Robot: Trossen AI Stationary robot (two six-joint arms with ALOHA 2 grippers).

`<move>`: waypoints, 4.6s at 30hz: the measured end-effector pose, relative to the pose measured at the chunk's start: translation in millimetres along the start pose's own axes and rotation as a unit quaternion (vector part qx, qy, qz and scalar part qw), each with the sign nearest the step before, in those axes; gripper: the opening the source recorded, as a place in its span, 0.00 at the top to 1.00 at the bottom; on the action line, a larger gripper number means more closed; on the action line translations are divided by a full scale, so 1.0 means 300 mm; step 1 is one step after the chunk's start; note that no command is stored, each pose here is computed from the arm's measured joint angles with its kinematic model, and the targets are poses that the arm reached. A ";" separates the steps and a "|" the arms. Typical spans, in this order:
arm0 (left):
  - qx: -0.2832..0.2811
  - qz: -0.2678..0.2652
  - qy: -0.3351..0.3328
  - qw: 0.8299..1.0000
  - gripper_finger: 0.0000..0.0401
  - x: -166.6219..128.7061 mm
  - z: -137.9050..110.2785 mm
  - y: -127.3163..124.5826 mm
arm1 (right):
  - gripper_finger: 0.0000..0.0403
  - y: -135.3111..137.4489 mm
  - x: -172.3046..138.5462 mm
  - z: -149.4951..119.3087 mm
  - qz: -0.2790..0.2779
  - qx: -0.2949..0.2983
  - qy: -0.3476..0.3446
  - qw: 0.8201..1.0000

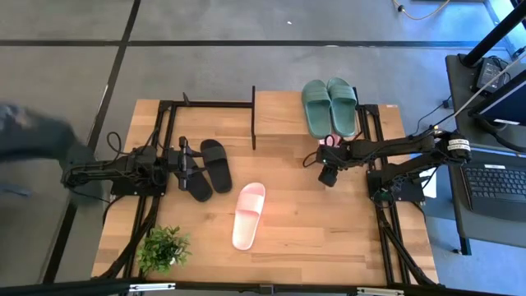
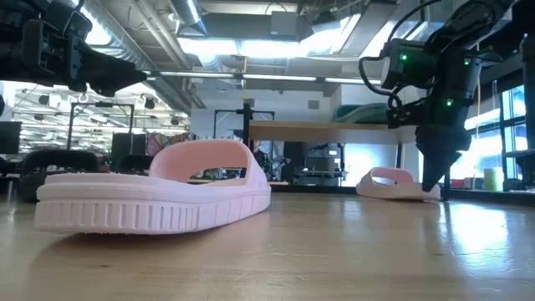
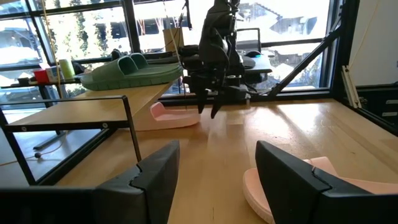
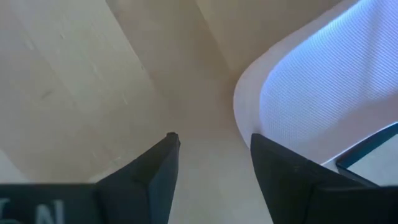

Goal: Pick and place slides into the shelf
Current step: Put the right pink slide under the shelf, then put the pink slide under the shelf

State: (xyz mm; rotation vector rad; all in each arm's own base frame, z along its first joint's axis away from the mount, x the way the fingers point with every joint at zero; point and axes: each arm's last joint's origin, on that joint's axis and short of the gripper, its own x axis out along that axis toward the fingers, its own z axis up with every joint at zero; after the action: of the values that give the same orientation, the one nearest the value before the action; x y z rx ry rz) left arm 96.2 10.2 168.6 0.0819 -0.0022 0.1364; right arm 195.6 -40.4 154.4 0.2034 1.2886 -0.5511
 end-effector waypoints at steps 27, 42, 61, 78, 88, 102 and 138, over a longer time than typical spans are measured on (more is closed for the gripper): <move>0.016 0.000 0.000 1.000 0.49 0.000 0.000 0.000 | 0.50 0.325 -0.286 0.181 0.154 -0.124 -0.257 0.946; 0.012 0.000 0.000 1.000 0.49 0.000 0.000 0.000 | 0.50 0.746 -0.258 0.365 0.126 -0.252 -0.229 0.932; 0.011 -0.003 0.000 1.000 0.49 0.000 0.000 -0.001 | 0.50 0.936 -0.118 0.419 0.054 -0.282 -0.181 0.941; 0.012 -0.002 0.000 1.000 0.49 0.000 0.000 -0.001 | 0.50 0.900 -0.036 0.449 0.000 -0.276 -0.160 0.948; 0.012 -0.002 0.000 1.000 0.49 0.000 0.000 0.000 | 0.62 0.900 -0.036 0.448 0.003 -0.262 -0.161 0.951; 0.012 -0.002 0.000 1.000 0.49 0.000 0.000 -0.001 | 0.97 0.850 -0.155 0.410 -0.079 -0.308 -0.138 0.938; 0.013 -0.002 0.000 1.000 0.49 0.000 0.000 0.000 | 0.97 0.382 -0.105 -0.032 -0.229 -0.102 -0.165 0.954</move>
State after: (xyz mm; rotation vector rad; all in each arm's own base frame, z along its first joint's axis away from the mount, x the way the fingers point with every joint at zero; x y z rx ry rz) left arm 96.2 10.1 168.6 0.1086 -0.0005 0.1329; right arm 238.8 70.5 163.5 -0.3594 1.0538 -0.8020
